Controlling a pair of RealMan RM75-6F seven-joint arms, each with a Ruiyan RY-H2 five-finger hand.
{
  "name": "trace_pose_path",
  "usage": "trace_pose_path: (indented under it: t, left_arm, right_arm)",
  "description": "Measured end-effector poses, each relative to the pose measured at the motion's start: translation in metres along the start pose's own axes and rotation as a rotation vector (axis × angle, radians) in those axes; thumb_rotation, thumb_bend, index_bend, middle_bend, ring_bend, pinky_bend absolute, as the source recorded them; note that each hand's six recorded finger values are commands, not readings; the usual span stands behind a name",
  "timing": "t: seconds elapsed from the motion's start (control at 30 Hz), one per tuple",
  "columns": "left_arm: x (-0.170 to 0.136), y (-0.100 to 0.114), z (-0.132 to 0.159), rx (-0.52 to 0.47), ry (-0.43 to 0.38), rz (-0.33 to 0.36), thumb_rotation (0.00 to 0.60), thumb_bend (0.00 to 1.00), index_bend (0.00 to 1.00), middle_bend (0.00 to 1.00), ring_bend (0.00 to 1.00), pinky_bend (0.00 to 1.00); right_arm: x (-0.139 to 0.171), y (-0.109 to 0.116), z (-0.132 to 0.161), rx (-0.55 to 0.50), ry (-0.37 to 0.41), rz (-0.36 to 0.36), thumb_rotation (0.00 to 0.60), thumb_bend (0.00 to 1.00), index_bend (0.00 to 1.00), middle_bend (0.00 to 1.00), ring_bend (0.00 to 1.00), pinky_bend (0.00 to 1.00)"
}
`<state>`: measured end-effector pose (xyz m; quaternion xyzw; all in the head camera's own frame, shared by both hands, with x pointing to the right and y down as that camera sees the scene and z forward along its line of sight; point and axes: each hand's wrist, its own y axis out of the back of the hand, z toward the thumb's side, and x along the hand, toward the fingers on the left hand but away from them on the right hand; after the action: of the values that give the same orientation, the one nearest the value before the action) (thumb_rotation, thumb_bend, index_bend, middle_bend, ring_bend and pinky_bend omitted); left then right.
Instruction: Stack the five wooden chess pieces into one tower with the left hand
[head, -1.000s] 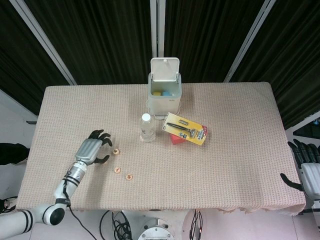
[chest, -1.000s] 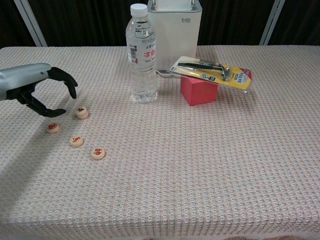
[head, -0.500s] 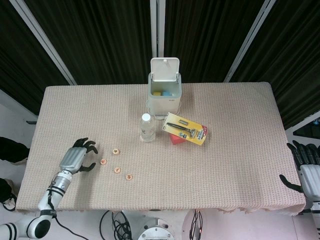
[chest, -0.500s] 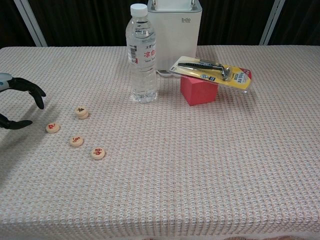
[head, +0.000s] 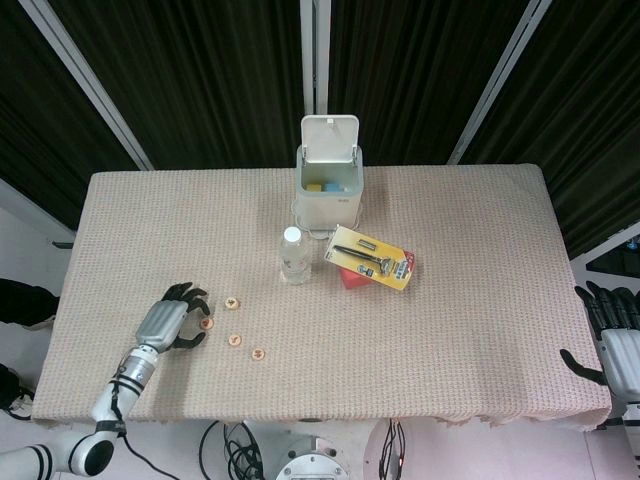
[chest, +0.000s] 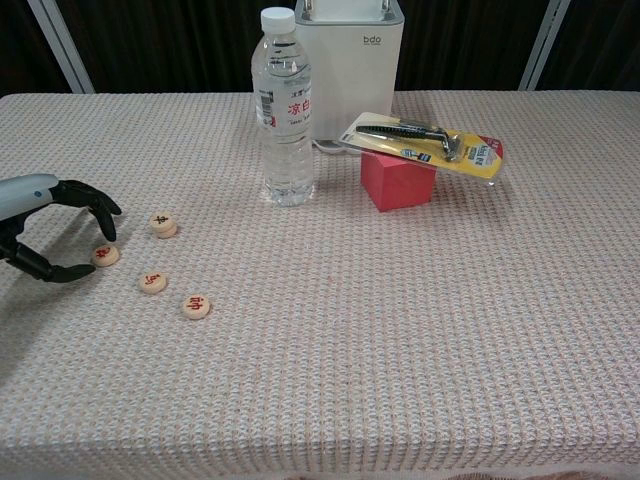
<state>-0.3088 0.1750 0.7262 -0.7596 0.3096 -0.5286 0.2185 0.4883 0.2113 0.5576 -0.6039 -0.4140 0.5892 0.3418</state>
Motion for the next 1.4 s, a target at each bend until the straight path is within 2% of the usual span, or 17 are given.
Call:
trace_pose_path:
  t: [1.0, 1.13, 1.4]
  left_arm:
    - [0.01, -0.005, -0.001, -0.007, 0.007, 0.002, 0.6, 0.28, 0.49, 0.16, 0.0, 0.0]
    - [0.011, 0.0, -0.002, -0.009, 0.005, 0.013, 0.6, 0.28, 0.5, 0.16, 0.0, 0.0]
    - [0.012, 0.023, 0.007, -0.01, -0.016, 0.061, 0.6, 0.28, 0.5, 0.17, 0.0, 0.0]
  right_arm:
    - [0.0, -0.001, -0.002, -0.002, -0.004, 0.01, 0.6, 0.18, 0.0, 0.0, 0.0, 0.0]
    - [0.0, -0.001, -0.002, -0.003, -0.003, 0.007, 0.6, 0.18, 0.0, 0.0, 0.0, 0.0]
    - [-0.001, -0.001, -0.003, -0.006, -0.003, 0.008, 0.6, 0.18, 0.0, 0.0, 0.0, 0.0]
